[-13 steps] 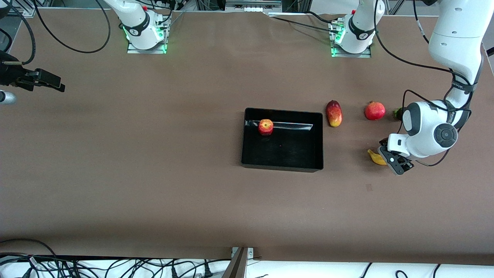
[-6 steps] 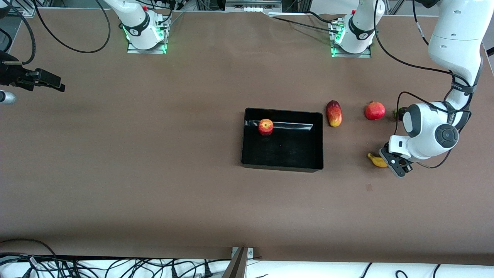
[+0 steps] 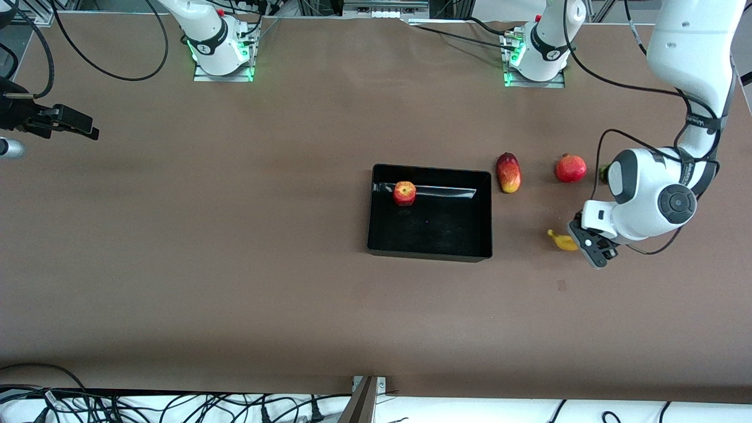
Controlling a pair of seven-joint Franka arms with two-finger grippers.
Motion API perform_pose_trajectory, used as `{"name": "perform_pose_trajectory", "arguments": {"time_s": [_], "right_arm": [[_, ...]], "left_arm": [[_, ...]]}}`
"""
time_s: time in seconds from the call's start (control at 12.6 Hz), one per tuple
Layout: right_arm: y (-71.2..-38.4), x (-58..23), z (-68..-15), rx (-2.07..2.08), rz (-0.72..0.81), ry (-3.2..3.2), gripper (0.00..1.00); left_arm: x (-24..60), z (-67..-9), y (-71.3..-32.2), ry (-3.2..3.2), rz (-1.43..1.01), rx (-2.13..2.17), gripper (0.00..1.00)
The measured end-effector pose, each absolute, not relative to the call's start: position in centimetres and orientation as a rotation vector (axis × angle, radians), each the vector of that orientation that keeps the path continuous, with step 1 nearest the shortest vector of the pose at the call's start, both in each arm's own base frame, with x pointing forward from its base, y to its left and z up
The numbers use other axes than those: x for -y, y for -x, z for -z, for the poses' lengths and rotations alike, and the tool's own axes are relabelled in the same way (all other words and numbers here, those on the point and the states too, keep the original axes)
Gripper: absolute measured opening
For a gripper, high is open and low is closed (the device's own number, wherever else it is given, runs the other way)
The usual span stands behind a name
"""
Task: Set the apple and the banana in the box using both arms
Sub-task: 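Carry the banana into the black box beside the apple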
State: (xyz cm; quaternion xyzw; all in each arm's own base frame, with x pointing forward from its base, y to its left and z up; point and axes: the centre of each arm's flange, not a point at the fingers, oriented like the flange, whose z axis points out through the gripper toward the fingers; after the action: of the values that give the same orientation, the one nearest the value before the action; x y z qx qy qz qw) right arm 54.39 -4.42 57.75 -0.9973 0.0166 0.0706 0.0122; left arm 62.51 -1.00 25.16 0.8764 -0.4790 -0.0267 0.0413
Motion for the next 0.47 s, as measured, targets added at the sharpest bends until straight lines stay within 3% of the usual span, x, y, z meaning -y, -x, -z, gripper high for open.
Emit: {"name": "perform_pose_trajectory", "arguments": {"time_s": [0.24, 0.47], "right_arm": [[-54.4, 4.5, -57.8, -0.054, -0.220, 3.109, 1.00], [-54.4, 4.5, -57.7, -0.055, -0.220, 3.109, 1.00]], "left_arm": [[12.4, -30.9, -60.5, -2.673, 0.089, 1.397, 0.36], [21.8, -31.4, -57.6, -2.710, 0.115, 1.263, 0.36]]}}
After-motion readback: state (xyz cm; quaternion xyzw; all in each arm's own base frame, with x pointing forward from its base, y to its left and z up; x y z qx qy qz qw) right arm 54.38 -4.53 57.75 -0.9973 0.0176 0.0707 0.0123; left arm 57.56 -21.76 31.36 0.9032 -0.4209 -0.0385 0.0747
